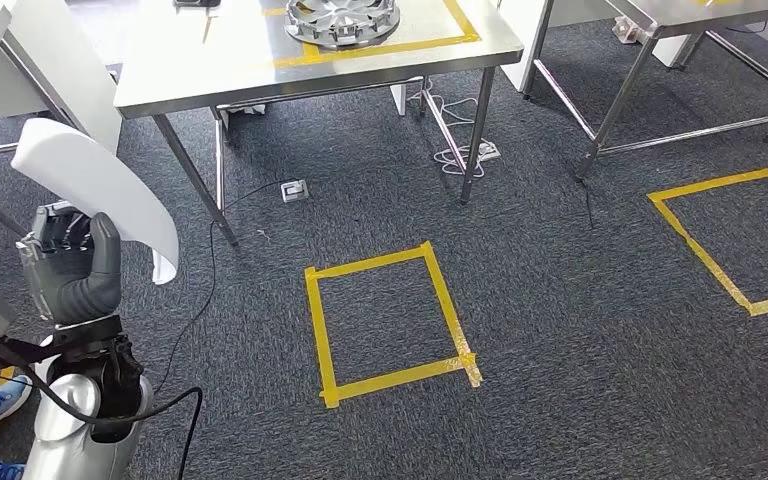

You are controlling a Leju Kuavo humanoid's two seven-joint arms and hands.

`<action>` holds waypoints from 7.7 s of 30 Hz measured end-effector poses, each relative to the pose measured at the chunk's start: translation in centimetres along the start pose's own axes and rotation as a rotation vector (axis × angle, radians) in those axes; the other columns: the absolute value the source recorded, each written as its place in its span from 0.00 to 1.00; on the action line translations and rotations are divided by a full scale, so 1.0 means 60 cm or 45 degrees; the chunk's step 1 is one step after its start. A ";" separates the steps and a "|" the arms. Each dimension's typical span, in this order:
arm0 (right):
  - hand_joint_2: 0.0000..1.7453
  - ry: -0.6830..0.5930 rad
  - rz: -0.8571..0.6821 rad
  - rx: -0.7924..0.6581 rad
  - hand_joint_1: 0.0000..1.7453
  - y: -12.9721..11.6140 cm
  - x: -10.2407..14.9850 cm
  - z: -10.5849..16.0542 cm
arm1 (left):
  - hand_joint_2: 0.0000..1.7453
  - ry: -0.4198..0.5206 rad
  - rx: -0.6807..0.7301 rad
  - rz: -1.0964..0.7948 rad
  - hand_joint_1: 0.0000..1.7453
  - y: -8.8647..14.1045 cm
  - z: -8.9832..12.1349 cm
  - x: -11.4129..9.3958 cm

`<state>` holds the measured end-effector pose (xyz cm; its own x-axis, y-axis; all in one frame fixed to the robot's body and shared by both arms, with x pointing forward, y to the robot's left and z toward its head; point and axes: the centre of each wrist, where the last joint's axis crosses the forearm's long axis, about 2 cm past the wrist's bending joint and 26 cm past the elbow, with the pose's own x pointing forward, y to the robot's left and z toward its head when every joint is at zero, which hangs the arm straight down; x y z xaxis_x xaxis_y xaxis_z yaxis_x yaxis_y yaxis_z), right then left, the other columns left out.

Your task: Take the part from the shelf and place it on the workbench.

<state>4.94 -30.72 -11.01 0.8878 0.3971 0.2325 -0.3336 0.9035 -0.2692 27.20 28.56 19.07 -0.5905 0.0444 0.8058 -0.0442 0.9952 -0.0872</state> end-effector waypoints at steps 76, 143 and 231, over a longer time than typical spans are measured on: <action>0.00 -0.008 0.017 0.032 0.00 0.000 0.010 -0.002 | 1.00 -0.065 0.277 -0.196 1.00 0.092 -0.038 0.006; 0.00 -0.003 0.029 0.030 0.00 0.000 0.005 -0.001 | 1.00 -0.084 0.380 -0.221 1.00 0.117 -0.028 0.012; 0.00 -0.023 0.005 0.064 0.00 0.022 0.006 0.004 | 1.00 -0.123 0.344 -0.267 1.00 0.133 -0.056 0.013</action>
<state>4.74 -29.37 -11.07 0.8807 0.4030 0.2488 -0.3529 0.9088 -0.2226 29.10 36.85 20.97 -0.6185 -0.1801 0.7649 -0.3767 0.9222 -0.0876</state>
